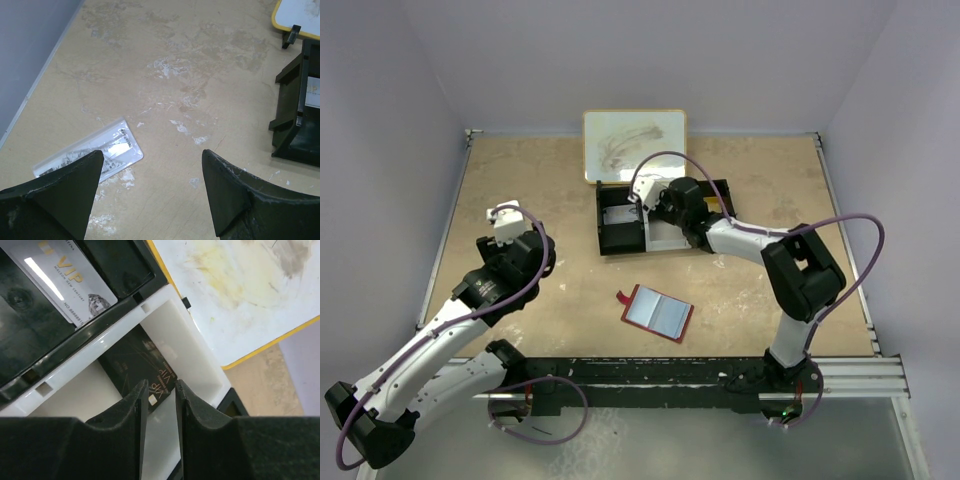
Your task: Take the credit cards out of the card holder
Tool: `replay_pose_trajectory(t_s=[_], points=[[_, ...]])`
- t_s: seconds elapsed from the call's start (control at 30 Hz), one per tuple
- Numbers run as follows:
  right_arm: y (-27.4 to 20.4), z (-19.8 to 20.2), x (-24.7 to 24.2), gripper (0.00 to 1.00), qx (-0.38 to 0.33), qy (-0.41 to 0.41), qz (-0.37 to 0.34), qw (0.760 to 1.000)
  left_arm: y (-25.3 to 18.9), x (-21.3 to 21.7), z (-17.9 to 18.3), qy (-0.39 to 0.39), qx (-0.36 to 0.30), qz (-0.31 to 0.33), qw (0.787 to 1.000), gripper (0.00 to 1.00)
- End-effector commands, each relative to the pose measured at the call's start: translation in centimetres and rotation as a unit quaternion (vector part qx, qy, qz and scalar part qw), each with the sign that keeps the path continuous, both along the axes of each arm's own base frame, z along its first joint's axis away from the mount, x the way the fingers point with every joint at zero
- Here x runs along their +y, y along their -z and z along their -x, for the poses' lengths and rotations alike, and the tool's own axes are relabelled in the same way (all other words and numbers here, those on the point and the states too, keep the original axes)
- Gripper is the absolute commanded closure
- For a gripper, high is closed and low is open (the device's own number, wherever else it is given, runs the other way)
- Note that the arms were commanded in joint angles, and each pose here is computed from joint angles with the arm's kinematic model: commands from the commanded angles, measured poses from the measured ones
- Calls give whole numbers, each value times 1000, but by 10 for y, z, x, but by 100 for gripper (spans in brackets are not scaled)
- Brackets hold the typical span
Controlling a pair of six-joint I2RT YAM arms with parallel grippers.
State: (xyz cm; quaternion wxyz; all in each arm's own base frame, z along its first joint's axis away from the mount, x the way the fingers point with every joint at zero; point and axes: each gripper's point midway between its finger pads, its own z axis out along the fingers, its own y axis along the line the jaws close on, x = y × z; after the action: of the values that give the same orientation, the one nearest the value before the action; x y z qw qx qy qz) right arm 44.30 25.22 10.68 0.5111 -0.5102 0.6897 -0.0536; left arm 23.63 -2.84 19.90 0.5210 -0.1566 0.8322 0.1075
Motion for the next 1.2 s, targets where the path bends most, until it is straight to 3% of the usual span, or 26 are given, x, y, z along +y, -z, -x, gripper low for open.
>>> replay_pose_trajectory(t_s=[0.0, 0.07, 0.13, 0.27, 0.43, 0.73, 1.17], points=[[-23, 3, 3, 71, 6, 56, -113, 992, -12, -1, -4, -1, -19, 10, 1000, 23], [-28, 5, 1, 81, 39, 112, -178, 977, -12, -1, -4, -1, -19, 11, 1000, 23], [-28, 11, 11, 90, 117, 167, -253, 946, -12, -2, -3, 0, -19, 12, 1000, 23], [16, 43, 21, 94, 287, 243, -255, 891, -12, -2, -4, 0, -19, 12, 1000, 23], [39, 59, 22, 94, 327, 259, -268, 868, -11, -3, -4, 4, -16, 11, 1000, 23], [67, 46, 2, 93, 315, 330, -209, 865, -11, -4, -4, 5, -16, 12, 1000, 23], [88, 22, -8, 91, 279, 384, -191, 859, -9, -4, -5, 6, -13, 11, 1000, 24]])
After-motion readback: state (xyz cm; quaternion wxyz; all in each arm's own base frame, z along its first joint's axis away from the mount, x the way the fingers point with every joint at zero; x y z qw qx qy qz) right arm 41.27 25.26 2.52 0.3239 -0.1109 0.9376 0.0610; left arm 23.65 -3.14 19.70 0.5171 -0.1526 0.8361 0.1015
